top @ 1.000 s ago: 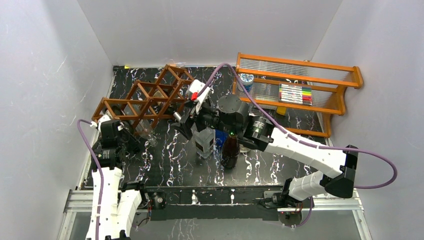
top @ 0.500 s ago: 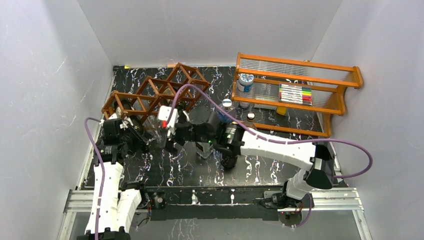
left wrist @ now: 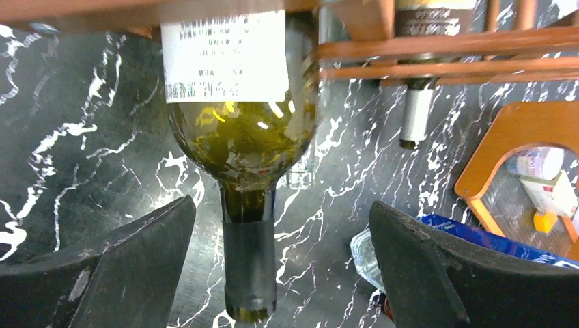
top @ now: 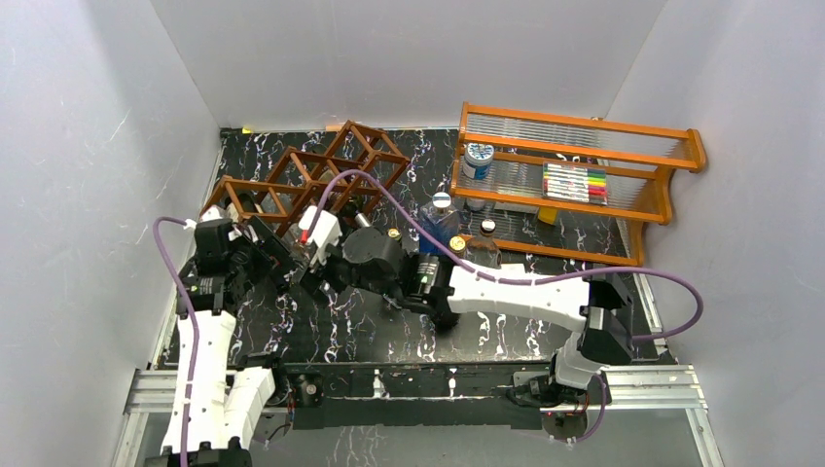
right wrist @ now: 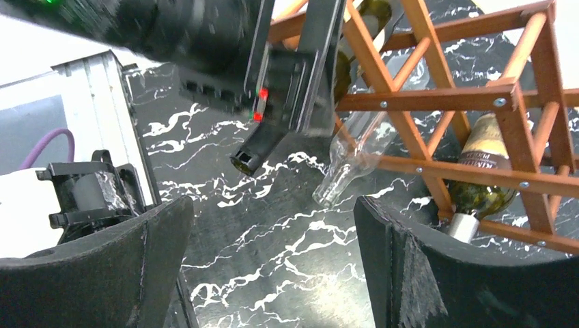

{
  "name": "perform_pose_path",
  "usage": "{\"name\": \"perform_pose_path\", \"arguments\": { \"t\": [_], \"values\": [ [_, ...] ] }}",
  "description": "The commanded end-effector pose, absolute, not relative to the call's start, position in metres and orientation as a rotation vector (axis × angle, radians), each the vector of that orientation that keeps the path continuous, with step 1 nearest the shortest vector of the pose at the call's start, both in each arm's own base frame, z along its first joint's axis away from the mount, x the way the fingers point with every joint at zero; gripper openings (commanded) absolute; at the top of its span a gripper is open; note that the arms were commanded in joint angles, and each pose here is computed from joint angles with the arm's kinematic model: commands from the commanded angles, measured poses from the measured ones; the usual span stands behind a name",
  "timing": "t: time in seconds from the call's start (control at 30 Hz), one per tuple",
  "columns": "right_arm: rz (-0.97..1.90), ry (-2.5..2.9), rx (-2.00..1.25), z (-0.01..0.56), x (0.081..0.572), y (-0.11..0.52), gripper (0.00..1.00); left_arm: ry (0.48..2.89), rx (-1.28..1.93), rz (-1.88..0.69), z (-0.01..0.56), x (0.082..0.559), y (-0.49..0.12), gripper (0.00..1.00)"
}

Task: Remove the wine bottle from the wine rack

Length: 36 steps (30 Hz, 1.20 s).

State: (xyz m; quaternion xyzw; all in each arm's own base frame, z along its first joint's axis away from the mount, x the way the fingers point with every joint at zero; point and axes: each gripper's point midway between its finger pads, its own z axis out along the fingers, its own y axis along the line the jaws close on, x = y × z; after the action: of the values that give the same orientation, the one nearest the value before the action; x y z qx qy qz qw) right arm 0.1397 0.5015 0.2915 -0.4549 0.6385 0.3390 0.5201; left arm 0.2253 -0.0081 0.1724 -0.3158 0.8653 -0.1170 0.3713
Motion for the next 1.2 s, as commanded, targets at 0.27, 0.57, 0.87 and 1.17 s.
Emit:
{"name": "perform_pose_path", "arguments": {
  "t": [0.27,0.57,0.87,1.17],
  "values": [
    [0.709,1.611,-0.909,0.274,0.136,0.542,0.98,1.958,-0.804,0.272,0.315,0.259,0.085,0.98],
    [0.579,1.614,-0.795,0.254,0.169,0.598,0.98,2.017,-0.657,0.194,0.316,0.307,0.074,0.98],
    [0.463,1.676,-0.733,0.204,0.195,0.625,0.9,2.018,-0.624,0.355,0.315,0.281,0.092,0.98],
    [0.418,1.678,-0.697,0.196,0.204,0.628,0.5,2.126,-0.612,0.311,0.272,0.301,0.084,0.98]
  ]
}}
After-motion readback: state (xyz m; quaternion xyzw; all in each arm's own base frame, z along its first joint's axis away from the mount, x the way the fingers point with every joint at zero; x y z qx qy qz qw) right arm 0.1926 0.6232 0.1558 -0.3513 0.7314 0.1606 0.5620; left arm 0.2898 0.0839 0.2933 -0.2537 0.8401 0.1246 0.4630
